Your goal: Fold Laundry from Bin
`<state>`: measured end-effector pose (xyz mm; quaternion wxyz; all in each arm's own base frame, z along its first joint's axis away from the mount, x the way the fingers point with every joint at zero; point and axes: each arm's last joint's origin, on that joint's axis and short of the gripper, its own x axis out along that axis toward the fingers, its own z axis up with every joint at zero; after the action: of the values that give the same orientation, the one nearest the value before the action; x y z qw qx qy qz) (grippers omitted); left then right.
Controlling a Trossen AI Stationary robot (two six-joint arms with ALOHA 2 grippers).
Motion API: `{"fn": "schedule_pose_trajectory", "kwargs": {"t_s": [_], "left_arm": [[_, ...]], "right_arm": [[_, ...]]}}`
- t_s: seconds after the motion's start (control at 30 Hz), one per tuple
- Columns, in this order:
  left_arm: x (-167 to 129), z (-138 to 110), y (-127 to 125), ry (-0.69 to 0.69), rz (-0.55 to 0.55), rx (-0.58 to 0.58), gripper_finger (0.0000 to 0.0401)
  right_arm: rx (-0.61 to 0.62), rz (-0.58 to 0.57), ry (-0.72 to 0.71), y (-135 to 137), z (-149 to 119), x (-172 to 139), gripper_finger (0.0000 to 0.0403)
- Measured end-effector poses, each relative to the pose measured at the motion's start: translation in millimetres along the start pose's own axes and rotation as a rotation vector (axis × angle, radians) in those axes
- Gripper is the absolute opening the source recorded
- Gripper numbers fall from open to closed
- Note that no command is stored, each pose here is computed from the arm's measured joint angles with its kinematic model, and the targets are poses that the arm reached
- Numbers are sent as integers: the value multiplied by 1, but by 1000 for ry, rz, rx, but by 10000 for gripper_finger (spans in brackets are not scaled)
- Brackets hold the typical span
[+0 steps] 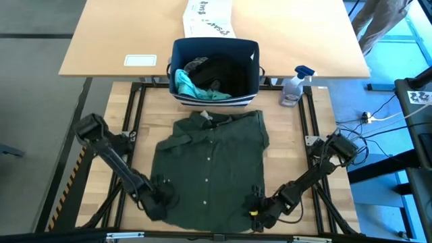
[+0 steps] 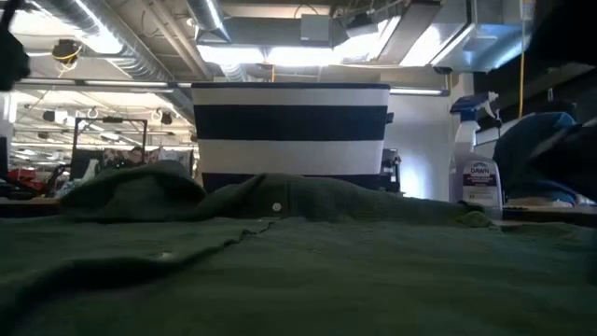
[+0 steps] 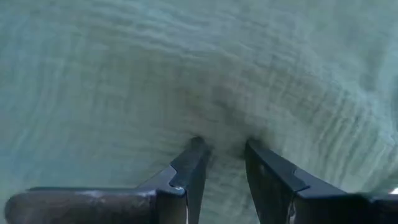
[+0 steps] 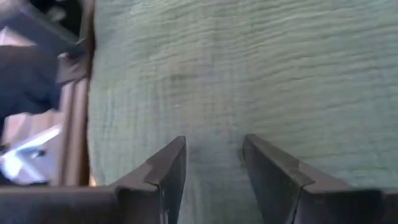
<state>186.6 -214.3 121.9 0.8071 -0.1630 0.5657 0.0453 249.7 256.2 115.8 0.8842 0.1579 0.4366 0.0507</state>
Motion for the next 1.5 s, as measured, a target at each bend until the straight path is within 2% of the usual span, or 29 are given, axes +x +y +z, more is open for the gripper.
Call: {"fn": "schedule_pose_trajectory", "kwargs": {"t_s": [0.13, 0.2, 0.33, 0.43, 0.53, 0.67, 0.77, 0.83, 0.93, 1.03, 1.13, 1.27, 1.33, 1.4, 1.5], "left_arm": [[6, -3, -25, -41, -233, -32, 109], [4, -2, -32, -36, -317, 2, 109], [-20, 10, -38, -49, -327, 69, 109], [-52, 22, -27, -83, -212, 79, 109], [-95, 38, -15, -219, -94, 89, 109], [-138, 52, 15, -544, 185, 76, 109], [-148, 60, 39, -674, 339, 39, 109], [-142, 64, 55, -649, 420, 22, 109], [-123, 71, 80, -563, 493, -40, 109], [-102, 73, 101, -393, 464, -100, 109], [-81, 75, 108, -291, 313, -74, 109], [-59, 80, 106, -273, 0, 2, 109], [-50, 78, 109, -270, -52, 21, 109], [-45, 73, 120, -247, 42, 3, 109], [-49, 61, 144, -189, 363, -94, 109]], "right_arm": [[59, 88, 65, 12, -11, -5, 167], [72, 115, 90, 16, -13, -9, 167], [59, 113, 98, 14, -4, -24, 167], [39, 112, 34, 8, 20, -45, 167], [-30, 28, -62, -5, 42, -65, 167], [-133, -254, -233, -34, 68, -79, 167], [-169, -513, -286, -66, 87, -76, 167], [-143, -613, -264, -90, 98, -72, 167], [-67, -680, -188, -126, 110, -67, 167], [-20, -683, -100, -157, 111, -62, 167], [5, -679, -48, -176, 106, -60, 167], [16, -687, -58, -192, 94, -54, 167], [19, -675, -75, -196, 86, -51, 167], [20, -663, -91, -199, 79, -48, 167], [21, -663, -77, -202, 70, -47, 167]]}}
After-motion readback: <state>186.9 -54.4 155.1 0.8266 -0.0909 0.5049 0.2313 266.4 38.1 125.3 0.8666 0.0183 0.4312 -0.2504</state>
